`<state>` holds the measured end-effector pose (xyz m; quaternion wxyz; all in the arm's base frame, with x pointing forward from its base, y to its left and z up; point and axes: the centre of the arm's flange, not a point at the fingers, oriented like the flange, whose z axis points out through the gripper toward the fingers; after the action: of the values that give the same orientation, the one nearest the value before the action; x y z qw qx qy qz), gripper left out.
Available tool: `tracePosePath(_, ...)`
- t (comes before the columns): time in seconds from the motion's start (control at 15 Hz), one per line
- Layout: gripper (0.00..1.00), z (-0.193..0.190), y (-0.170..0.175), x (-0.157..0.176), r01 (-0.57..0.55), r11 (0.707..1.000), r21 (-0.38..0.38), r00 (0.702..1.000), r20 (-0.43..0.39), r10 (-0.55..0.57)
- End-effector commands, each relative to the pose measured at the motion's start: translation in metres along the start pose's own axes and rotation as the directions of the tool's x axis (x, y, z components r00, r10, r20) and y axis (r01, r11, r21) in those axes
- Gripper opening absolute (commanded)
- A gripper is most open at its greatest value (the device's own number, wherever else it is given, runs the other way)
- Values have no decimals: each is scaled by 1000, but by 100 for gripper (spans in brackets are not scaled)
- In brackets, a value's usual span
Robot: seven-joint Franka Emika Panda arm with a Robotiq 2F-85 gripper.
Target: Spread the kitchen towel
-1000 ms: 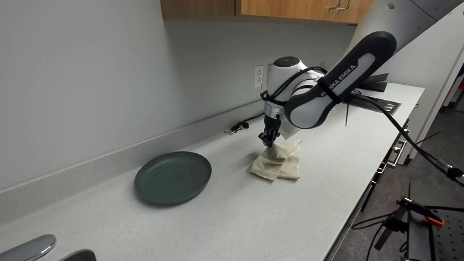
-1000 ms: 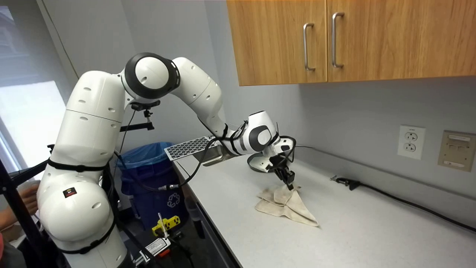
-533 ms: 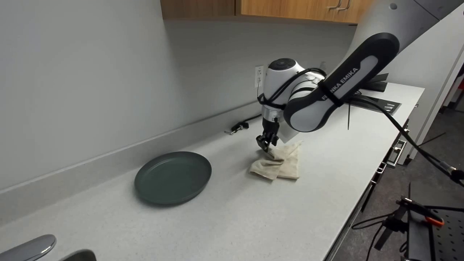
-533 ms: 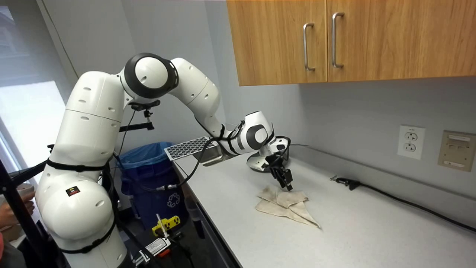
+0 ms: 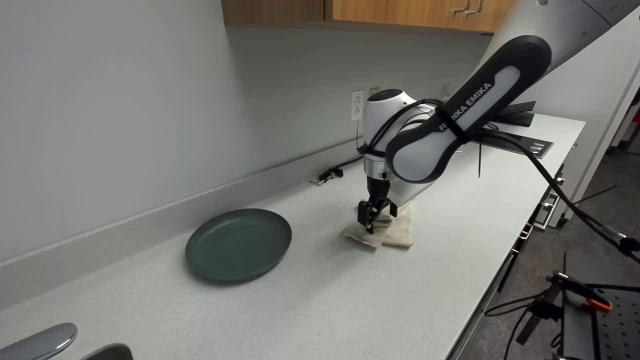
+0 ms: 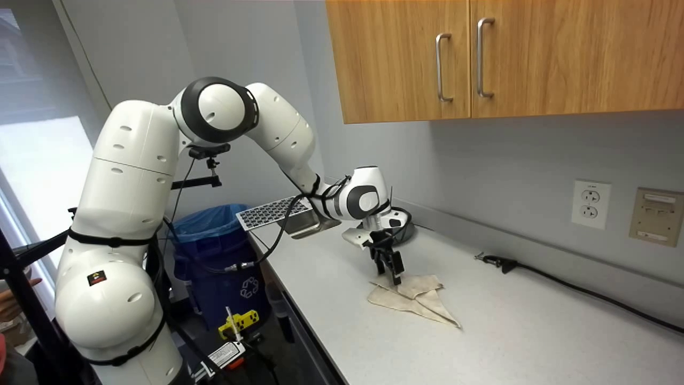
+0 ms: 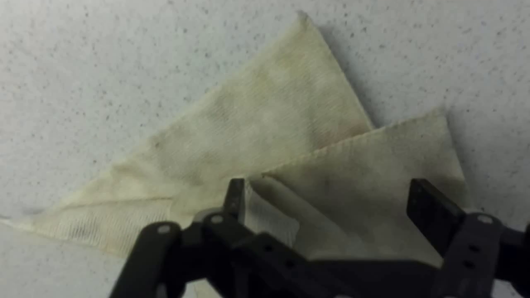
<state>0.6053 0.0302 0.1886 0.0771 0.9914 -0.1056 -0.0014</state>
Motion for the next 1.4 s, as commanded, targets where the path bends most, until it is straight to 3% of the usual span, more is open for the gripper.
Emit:
tracePosePath(0.0, 100, -5, 12, -10, -10, 998, 59, 997, 82, 5)
tracePosePath(0.13, 100, -1, 14, -10, -9, 995, 95, 995, 100, -1)
tracePosePath(0.27, 84, 2, 14, -8, -2, 992, 126, 994, 109, -12)
tracePosePath(0.33, 82, 3, 14, -7, -2, 990, 141, 993, 114, -14)
tracePosePath(0.4, 91, 5, 14, -7, -5, 988, 154, 992, 122, -14)
tracePosePath(0.6, 100, 8, 14, -7, -13, 983, 182, 990, 140, -13)
tracePosePath(0.8, 100, 8, 13, -8, -79, 977, 198, 988, 145, 50)
tracePosePath(0.87, 100, 10, 11, -7, -43, 985, 169, 992, 124, 22)
tracePosePath(1.33, 100, 11, 11, -7, -58, 982, 178, 991, 130, 35)
